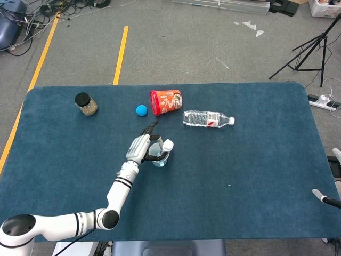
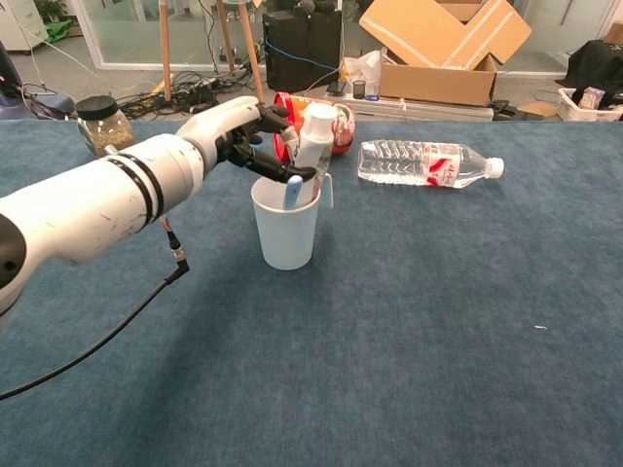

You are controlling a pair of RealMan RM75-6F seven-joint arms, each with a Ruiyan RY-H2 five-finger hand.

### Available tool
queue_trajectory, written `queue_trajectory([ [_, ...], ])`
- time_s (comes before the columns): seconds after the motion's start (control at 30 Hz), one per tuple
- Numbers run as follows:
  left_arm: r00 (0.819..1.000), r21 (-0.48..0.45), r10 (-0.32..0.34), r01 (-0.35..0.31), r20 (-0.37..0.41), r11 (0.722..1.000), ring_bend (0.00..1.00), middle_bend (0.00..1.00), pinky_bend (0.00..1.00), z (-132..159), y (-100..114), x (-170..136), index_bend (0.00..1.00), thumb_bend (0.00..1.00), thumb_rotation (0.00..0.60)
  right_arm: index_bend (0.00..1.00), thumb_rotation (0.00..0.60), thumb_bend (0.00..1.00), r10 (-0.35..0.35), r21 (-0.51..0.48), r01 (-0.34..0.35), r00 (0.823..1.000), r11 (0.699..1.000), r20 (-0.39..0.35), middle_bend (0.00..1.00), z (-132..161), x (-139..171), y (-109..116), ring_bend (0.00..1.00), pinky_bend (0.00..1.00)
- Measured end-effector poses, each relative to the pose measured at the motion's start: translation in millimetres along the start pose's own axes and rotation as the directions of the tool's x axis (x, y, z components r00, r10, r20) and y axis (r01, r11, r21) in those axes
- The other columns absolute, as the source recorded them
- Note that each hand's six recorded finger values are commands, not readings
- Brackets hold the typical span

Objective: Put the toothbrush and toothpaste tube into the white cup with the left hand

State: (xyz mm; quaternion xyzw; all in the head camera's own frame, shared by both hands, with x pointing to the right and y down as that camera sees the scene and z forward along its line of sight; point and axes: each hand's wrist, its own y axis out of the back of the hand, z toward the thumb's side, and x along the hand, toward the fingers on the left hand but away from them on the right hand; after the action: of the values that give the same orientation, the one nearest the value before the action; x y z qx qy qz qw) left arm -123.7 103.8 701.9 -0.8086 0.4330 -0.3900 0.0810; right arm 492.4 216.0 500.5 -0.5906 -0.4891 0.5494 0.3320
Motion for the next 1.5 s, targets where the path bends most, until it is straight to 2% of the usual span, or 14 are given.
queue_trajectory([
  [0.5,0.999,0.004,-0.027,0.027,-0.037,1.000,0.00,0.01,0.00,-11,-2,-1,0.55,0.30,0.600,0.00,0.600,0.00,-0.001,-0.002,0.001,1.000,1.000,0.002,0.00,-1,0,1,0.00,0.36],
  [1.07,0.999,-0.008,-0.032,0.032,-0.042,0.999,0.00,0.01,0.00,-14,0,-6,0.53,0.30,0.600,0.00,0.600,0.00,0.000,0.000,0.000,1.000,1.000,0.004,0.00,-1,-1,0,0.00,0.36],
  [1.27,0.999,-0.013,-0.037,0.036,-0.040,0.999,0.00,0.01,0.00,-14,0,-7,0.50,0.30,0.600,0.00,0.600,0.00,-0.001,-0.001,0.001,1.000,1.000,0.004,0.00,-1,0,1,0.00,0.36],
  [1.5,0.998,-0.021,-0.039,0.038,-0.039,0.999,0.00,0.01,0.00,-14,2,-10,0.41,0.30,0.600,0.00,0.600,0.00,0.001,0.000,-0.001,1.000,1.000,0.004,0.00,-1,-1,0,0.00,0.36],
])
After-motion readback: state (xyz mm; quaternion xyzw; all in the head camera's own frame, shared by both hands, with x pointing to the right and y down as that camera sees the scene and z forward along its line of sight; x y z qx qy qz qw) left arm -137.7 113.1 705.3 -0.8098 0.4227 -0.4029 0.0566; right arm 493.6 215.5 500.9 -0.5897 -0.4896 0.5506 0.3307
